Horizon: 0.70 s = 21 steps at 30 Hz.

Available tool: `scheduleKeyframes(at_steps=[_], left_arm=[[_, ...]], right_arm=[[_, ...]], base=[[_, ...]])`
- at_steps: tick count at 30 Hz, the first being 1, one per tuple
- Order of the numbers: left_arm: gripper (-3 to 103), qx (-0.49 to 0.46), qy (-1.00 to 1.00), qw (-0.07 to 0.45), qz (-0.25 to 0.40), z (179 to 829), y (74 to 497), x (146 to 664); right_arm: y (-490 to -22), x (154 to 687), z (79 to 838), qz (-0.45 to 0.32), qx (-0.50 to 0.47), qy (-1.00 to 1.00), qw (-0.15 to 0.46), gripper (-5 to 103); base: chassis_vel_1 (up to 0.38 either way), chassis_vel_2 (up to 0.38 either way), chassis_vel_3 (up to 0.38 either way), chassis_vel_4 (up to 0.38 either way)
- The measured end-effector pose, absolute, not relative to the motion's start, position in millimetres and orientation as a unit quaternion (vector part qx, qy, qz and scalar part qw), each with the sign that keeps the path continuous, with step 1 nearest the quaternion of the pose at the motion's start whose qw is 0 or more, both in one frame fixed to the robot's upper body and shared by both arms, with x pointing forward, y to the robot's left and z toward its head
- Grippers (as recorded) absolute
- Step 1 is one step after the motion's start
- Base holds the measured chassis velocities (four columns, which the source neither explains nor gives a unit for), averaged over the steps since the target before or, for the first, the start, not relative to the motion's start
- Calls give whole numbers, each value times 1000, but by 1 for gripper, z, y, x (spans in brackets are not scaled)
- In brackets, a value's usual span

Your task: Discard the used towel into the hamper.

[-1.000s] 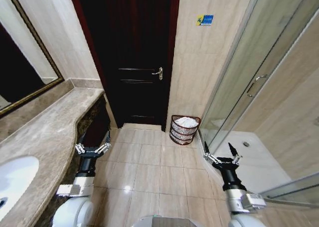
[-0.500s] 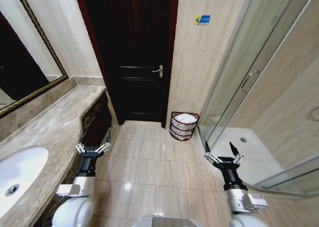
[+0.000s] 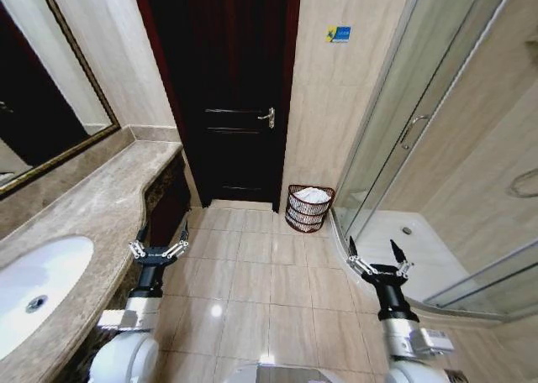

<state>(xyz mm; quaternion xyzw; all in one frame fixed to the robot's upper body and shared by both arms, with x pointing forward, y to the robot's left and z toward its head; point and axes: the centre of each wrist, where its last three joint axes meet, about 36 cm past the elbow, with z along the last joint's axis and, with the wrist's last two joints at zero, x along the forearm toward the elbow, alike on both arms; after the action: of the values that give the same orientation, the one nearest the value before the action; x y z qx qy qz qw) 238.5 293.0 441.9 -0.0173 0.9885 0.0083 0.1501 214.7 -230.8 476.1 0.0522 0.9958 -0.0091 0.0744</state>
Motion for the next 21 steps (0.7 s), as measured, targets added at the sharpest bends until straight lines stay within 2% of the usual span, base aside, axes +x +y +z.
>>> scheduleKeyframes(at_steps=[21], left_arm=[[100, -19, 989, 148, 13, 440, 293, 240]], right_arm=[[-231, 216, 479, -19, 61, 995, 74, 100]], base=[[0, 0, 0, 0]])
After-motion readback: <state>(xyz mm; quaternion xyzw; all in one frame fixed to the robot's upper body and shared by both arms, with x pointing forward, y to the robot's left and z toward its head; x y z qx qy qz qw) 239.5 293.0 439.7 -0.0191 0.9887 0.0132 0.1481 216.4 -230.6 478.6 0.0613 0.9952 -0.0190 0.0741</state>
